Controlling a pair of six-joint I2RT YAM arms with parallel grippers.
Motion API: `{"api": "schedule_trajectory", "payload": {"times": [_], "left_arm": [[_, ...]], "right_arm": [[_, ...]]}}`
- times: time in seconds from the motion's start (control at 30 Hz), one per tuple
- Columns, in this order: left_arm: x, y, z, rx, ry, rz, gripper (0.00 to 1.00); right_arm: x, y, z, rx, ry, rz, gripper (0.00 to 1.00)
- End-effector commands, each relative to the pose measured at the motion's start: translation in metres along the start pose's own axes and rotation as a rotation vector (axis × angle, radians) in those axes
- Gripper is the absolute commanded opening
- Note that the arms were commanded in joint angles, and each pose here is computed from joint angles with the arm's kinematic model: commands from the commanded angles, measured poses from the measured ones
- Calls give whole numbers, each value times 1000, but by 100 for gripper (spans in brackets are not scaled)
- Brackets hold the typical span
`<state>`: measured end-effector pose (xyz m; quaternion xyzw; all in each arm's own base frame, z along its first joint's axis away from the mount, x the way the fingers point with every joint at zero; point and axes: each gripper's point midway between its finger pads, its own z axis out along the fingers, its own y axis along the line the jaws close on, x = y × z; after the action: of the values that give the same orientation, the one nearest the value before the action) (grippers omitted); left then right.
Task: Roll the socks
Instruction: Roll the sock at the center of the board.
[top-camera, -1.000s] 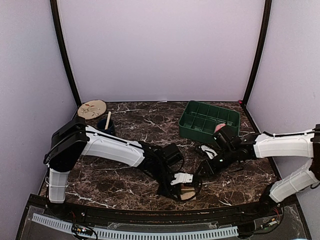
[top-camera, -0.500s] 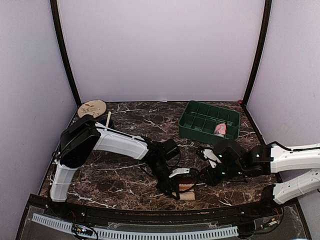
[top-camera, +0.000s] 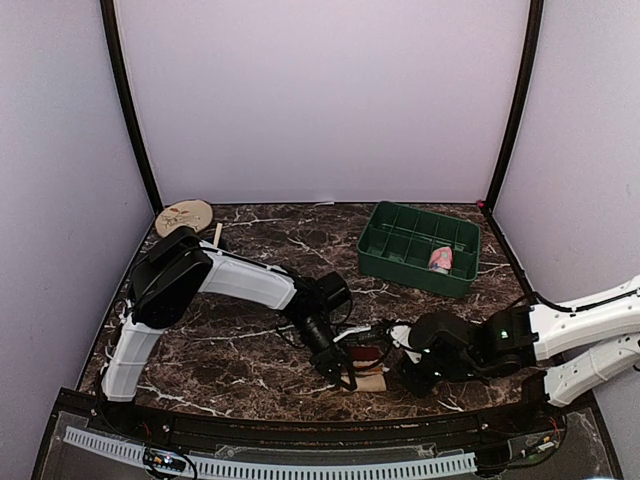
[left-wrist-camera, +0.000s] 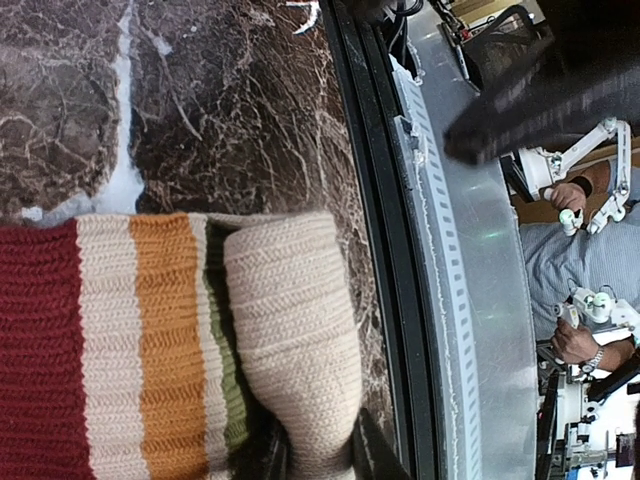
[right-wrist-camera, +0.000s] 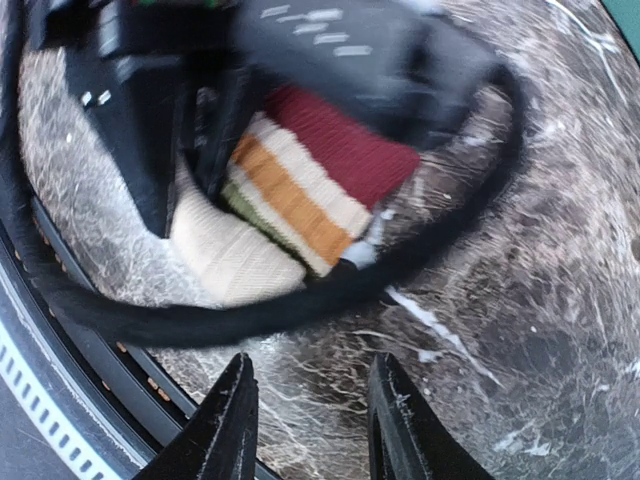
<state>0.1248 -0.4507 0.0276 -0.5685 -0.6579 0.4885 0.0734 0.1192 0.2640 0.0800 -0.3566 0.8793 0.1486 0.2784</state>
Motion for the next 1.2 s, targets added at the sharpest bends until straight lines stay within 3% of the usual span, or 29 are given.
{"api": "schedule_trajectory", "payload": {"times": [0.0, 0.53, 1.17], "left_arm": [[16, 11, 5, -3, 38, -77, 22], [15, 14, 2, 40, 17, -117, 24], [13, 11, -2, 69, -1, -127, 25]], "right_arm": [[-18, 26, 0, -19, -36, -141, 36], [-8, 54, 33, -8, 60, -467, 44], [-6, 33, 62, 51, 139, -531, 46]]}}
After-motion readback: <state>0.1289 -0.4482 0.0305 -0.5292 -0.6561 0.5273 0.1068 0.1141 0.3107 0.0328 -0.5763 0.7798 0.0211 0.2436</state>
